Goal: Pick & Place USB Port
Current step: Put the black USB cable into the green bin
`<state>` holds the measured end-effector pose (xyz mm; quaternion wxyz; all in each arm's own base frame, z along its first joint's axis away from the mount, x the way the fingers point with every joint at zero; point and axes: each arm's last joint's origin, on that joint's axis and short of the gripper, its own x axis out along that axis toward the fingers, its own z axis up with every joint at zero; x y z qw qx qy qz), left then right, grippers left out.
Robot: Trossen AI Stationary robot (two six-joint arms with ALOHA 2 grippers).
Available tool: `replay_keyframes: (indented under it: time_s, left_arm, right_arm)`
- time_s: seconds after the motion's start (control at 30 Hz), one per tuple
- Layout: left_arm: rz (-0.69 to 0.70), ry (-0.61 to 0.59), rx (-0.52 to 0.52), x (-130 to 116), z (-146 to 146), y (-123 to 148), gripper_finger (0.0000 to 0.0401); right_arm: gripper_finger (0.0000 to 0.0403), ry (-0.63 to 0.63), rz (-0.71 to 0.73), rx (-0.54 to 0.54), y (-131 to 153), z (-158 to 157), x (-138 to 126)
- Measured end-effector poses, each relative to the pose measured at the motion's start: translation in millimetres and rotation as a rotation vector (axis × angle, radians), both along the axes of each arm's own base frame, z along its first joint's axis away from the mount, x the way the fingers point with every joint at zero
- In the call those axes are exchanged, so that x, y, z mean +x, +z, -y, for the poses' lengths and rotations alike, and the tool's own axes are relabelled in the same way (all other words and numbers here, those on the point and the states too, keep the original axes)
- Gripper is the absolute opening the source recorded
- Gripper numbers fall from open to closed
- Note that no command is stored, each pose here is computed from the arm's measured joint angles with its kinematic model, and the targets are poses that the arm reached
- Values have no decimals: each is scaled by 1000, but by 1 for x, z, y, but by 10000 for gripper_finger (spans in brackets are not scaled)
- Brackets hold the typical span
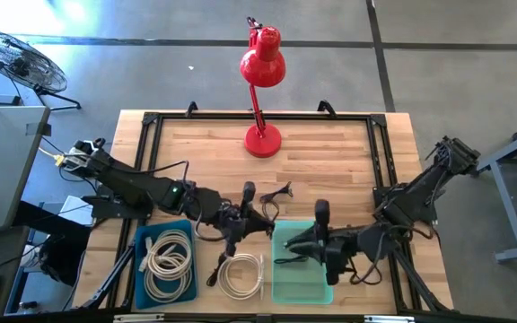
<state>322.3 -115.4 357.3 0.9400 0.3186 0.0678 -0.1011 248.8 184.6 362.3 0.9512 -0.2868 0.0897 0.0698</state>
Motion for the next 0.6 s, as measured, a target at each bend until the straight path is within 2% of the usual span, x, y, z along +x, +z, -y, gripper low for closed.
replay_keyframes:
  time_s: [0.1, 0.2, 0.4, 0.5, 0.6]
  left_arm:
    - [-2, -32, -6, 0, 1, 0, 8]
    - [-15, -39, -3, 0, 1, -1, 8]
    - [-23, -41, 1, 0, 1, -2, 8]
    - [-22, -42, 4, 0, 1, -2, 8]
    - [-22, -42, 7, 1, 1, -3, 8]
  right_arm:
    - [84, 2, 7, 21, 1, 6, 5]
    - [101, -22, 28, 100, 4, 12, 11]
    - [177, -66, 21, 153, 2, 23, 20]
    - [213, -32, 19, 168, 2, 26, 24]
    - [233, 6, 34, 189, 3, 29, 29]
